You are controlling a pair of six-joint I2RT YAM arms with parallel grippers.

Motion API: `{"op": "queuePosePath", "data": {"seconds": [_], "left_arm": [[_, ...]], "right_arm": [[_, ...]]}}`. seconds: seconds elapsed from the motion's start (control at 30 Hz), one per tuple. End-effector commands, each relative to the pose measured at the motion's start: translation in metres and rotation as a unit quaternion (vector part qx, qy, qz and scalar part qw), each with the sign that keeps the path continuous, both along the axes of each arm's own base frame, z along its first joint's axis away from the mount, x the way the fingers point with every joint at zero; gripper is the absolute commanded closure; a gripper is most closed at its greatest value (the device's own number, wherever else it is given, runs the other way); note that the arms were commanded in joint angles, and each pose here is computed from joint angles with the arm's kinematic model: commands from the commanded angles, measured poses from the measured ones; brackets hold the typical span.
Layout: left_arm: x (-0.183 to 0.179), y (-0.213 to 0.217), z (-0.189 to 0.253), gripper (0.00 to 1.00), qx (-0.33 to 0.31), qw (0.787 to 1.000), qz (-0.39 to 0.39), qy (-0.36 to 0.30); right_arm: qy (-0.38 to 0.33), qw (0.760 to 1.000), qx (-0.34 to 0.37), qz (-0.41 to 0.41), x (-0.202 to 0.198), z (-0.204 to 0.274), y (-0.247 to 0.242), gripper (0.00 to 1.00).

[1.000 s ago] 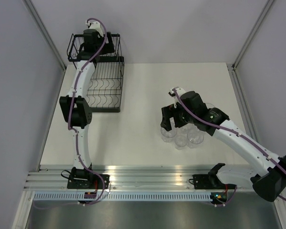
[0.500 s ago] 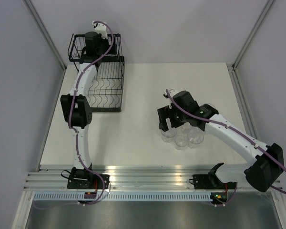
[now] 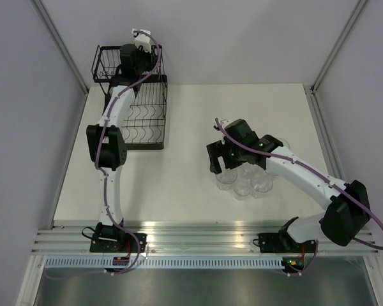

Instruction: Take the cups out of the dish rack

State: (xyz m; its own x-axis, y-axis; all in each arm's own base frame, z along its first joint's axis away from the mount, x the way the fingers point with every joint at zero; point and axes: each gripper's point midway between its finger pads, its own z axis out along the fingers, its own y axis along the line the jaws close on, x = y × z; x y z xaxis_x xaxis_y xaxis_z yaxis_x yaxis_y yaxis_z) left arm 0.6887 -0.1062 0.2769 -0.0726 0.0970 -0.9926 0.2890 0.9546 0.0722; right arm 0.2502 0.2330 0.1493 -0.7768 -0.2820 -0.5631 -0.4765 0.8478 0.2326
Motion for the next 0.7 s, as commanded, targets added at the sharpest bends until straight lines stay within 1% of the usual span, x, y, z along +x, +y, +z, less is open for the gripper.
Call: {"op": "queuePosePath", "data": {"seconds": [0.0, 0.03, 0.1, 0.13, 0.2, 0.23, 0.27, 0.33, 0.37, 0.47, 0.5, 0.53, 0.57, 0.6, 0.63, 0.67], "left_arm": [[0.002, -0.004, -0.044, 0.94, 0.03, 0.999, -0.008, 0.042], [0.002, -0.002, -0.04, 0.97, 0.03, 0.999, -0.004, 0.039], [0.002, 0.003, -0.031, 0.98, 0.028, 0.999, 0.012, 0.032], [0.0, 0.006, -0.018, 0.98, 0.025, 0.999, 0.02, 0.022], [-0.001, 0.016, -0.001, 0.98, 0.022, 0.998, 0.052, 0.009], [-0.004, 0.021, 0.016, 0.98, 0.022, 0.998, 0.067, -0.004], [-0.006, 0.03, 0.027, 0.98, 0.024, 0.995, 0.095, -0.013], [-0.012, 0.036, 0.044, 0.98, 0.035, 0.991, 0.122, -0.03], [-0.019, 0.045, 0.066, 0.98, 0.035, 0.987, 0.152, -0.05], [-0.031, 0.055, 0.097, 0.98, 0.048, 0.974, 0.199, -0.094], [-0.04, 0.053, 0.11, 0.98, 0.062, 0.97, 0.206, -0.11], [-0.045, 0.053, 0.128, 0.98, 0.061, 0.964, 0.217, -0.142], [-0.051, 0.054, 0.139, 0.98, 0.063, 0.958, 0.232, -0.158], [-0.061, 0.047, 0.148, 0.98, 0.083, 0.954, 0.231, -0.171], [-0.067, 0.046, 0.166, 0.98, 0.079, 0.946, 0.239, -0.205], [-0.073, 0.047, 0.173, 0.98, 0.093, 0.94, 0.25, -0.214]], "right_arm": [[-0.014, 1.0, 0.007, 0.005, 0.005, 0.012, 0.007, 0.02], [-0.015, 1.0, 0.007, 0.003, 0.006, 0.012, 0.006, 0.02], [-0.016, 1.0, 0.006, 0.004, 0.005, 0.012, 0.006, 0.02], [-0.016, 1.0, 0.006, 0.004, 0.004, 0.012, 0.005, 0.02], [-0.017, 1.0, 0.008, 0.005, 0.003, 0.013, 0.005, 0.02], [-0.018, 1.0, 0.009, 0.005, 0.003, 0.013, 0.005, 0.02], [-0.019, 1.0, 0.011, 0.005, 0.003, 0.013, 0.005, 0.02], [-0.018, 1.0, 0.013, 0.007, 0.001, 0.012, 0.005, 0.02], [-0.018, 1.0, 0.013, 0.007, 0.001, 0.011, 0.006, 0.02], [-0.02, 1.0, 0.018, 0.006, 0.002, 0.011, 0.006, 0.02], [-0.026, 0.999, 0.021, 0.005, 0.003, 0.014, 0.007, 0.02], [-0.03, 0.999, 0.02, 0.002, 0.004, 0.015, 0.006, 0.02], [-0.033, 0.999, 0.022, -0.001, 0.005, 0.017, 0.006, 0.02], [-0.039, 0.999, 0.024, -0.003, 0.005, 0.021, 0.005, 0.02], [-0.05, 0.998, 0.024, -0.012, 0.009, 0.023, 0.003, 0.02], [-0.057, 0.998, 0.025, -0.016, 0.011, 0.025, 0.003, 0.02]]}}
